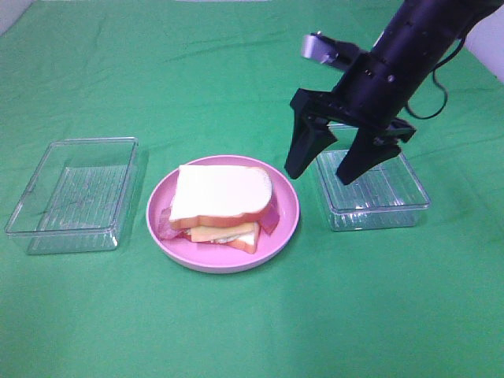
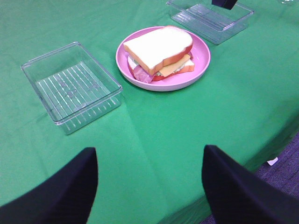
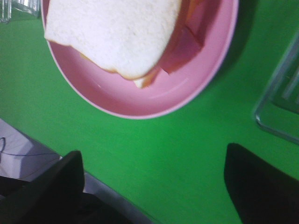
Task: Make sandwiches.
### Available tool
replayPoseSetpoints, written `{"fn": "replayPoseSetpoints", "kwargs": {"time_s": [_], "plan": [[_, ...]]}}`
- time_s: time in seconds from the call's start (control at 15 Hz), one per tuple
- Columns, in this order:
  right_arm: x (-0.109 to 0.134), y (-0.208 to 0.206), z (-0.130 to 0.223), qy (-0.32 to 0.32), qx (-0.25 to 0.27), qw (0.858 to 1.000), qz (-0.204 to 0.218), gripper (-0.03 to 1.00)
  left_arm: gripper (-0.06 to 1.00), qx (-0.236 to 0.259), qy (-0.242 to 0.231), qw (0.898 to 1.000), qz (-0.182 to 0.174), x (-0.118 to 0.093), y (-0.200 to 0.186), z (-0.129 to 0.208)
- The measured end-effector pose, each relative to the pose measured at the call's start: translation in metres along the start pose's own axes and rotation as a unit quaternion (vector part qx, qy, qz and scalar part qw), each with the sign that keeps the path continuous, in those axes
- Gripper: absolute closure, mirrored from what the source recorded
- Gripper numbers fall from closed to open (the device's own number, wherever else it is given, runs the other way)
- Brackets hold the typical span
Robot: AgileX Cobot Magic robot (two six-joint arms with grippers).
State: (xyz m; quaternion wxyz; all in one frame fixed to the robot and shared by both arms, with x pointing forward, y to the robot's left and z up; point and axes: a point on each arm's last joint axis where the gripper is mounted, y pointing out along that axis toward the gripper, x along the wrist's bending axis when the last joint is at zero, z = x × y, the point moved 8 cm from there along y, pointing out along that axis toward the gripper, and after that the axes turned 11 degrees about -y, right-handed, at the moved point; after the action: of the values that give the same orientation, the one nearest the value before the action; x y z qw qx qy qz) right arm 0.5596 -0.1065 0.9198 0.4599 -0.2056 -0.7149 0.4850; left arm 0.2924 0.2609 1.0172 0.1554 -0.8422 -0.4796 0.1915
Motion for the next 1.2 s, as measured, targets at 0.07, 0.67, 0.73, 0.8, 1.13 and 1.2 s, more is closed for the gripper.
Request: {"fn": "replayPoseSetpoints", "kwargs": {"time_s": [0.07,0.67,0.73,0.8,1.13,1.2], "plan": [[0.001,-0.017,0.006,-0.006,-0.004,1.000,0.029,0.20,0.33,0.000,0.000,1.000,0.000,0.000,0.000,0.000],[0.052,-0.131,0.155,-0.067,-0.145,0.969,0.190,0.20,0.33,0.000,0.000,1.000,0.000,0.000,0.000,0.000],[0.056,-0.130,0.178,-0.072,-0.158,0.966,0.192,0.20,0.33,0.000,0.000,1.000,0.000,0.000,0.000,0.000],[0.061,-0.130,0.197,-0.080,-0.178,0.961,0.198,0.20,0.33,0.000,0.000,1.000,0.000,0.000,0.000,0.000],[0.062,-0.115,0.268,-0.109,-0.249,0.934,0.232,0.20,0.33,0.000,0.000,1.000,0.000,0.000,0.000,0.000],[0.060,-0.110,0.279,-0.114,-0.265,0.927,0.240,0.20,0.33,0.000,0.000,1.000,0.000,0.000,0.000,0.000]]}}
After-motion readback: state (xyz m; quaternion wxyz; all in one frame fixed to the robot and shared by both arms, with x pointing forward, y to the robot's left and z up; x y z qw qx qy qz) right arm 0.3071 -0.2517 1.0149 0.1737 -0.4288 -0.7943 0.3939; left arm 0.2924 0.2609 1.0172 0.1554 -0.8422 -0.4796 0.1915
